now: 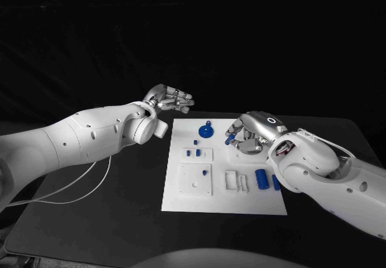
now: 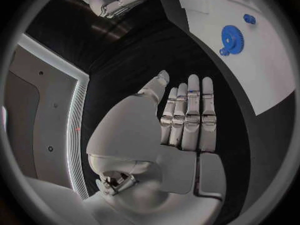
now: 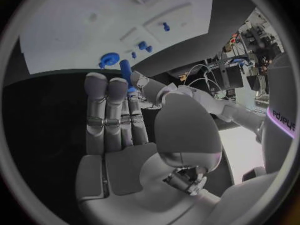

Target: Assemble the parts on the task board

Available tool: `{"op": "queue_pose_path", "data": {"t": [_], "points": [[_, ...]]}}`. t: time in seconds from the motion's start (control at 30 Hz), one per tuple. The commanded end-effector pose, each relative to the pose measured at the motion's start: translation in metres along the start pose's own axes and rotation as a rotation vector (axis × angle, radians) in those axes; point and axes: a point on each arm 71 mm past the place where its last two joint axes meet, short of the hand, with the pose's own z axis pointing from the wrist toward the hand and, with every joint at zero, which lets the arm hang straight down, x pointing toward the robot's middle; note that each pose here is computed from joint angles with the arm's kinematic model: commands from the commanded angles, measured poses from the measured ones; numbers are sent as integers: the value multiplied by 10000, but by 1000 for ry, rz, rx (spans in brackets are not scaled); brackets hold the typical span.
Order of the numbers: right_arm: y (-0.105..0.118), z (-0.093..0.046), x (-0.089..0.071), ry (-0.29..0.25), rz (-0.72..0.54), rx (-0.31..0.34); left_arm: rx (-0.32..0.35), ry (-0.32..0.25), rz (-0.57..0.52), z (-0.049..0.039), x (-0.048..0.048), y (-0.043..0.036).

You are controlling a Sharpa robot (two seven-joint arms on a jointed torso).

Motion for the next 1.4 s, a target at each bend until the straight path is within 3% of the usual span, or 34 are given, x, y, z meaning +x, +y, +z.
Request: {"op": "queue_pose_path", "data": {"t": [0.03, 0.33, 0.63, 0.9, 1.4], "points": [[198, 9, 75, 10, 21, -73, 8, 4, -7, 18, 27, -22], [650, -5, 435, 95, 47, -195, 12, 15, -10, 41, 79, -34], [820, -49, 759, 175, 36, -247, 10, 33, -24, 40, 151, -53], [850, -70, 911, 215, 2, -241, 10, 38, -27, 39, 162, -56], [856, -78, 1006, 241, -40, -210, 7, 40, -28, 41, 169, -55]]}}
